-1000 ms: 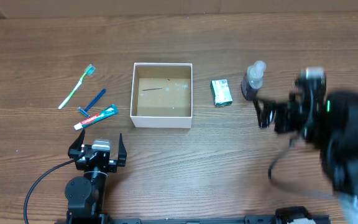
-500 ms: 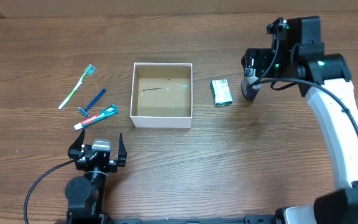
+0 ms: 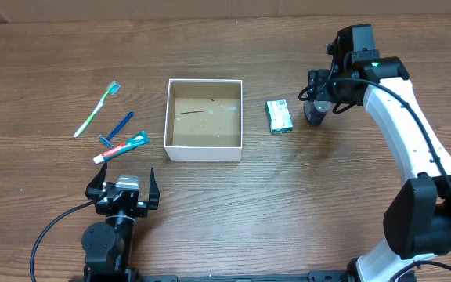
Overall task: Pack container
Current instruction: 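Reach the right gripper to the blue soap pump bottle and grasp it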
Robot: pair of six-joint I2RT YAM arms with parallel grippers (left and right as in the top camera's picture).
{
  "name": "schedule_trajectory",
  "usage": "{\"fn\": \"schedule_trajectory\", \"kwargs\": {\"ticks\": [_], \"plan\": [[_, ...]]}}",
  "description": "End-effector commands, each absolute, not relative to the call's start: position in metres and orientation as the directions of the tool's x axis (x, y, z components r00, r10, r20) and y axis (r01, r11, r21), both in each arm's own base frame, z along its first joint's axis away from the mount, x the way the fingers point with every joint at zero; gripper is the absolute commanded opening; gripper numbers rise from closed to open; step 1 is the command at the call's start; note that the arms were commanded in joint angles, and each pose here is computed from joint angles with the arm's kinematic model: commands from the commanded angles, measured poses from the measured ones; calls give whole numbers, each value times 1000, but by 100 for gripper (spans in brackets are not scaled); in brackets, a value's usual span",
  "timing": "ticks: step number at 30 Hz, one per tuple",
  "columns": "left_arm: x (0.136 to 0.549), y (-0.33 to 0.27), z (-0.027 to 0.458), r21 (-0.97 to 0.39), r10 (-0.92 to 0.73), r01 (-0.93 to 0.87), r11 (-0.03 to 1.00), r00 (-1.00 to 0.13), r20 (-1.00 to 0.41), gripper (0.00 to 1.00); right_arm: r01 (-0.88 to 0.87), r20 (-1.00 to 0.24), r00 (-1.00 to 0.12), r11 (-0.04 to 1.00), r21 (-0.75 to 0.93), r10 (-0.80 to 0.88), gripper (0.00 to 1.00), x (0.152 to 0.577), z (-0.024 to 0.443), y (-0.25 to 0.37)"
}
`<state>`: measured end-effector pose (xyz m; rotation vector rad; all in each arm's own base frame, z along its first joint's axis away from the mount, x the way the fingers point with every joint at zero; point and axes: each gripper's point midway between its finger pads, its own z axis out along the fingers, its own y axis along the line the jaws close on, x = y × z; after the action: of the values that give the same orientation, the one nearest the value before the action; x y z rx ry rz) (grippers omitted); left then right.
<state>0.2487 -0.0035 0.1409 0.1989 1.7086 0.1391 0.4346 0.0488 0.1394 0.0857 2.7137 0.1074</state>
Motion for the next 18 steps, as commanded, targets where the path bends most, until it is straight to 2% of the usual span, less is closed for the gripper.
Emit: {"fn": "schedule_trajectory", "kwargs": {"ticks": [1,9,16,18], "plan": [[248,0,140,215,218,37,976,-140,-966,100,56,-469,-879,994,91,92,80,447,156,44],[248,0,140,215,218,37,976,-140,-966,100,51,-515,-852,994,99,95,78,460,162,45],[248,0,140,215,218,37,976,-140,-966,100,53,-493,-865,994,96,94,70,466,143,45],[249,0,140,215,218,37,976,-140,-966,100,54,-488,-868,994,95,93,64,467,140,46]]}}
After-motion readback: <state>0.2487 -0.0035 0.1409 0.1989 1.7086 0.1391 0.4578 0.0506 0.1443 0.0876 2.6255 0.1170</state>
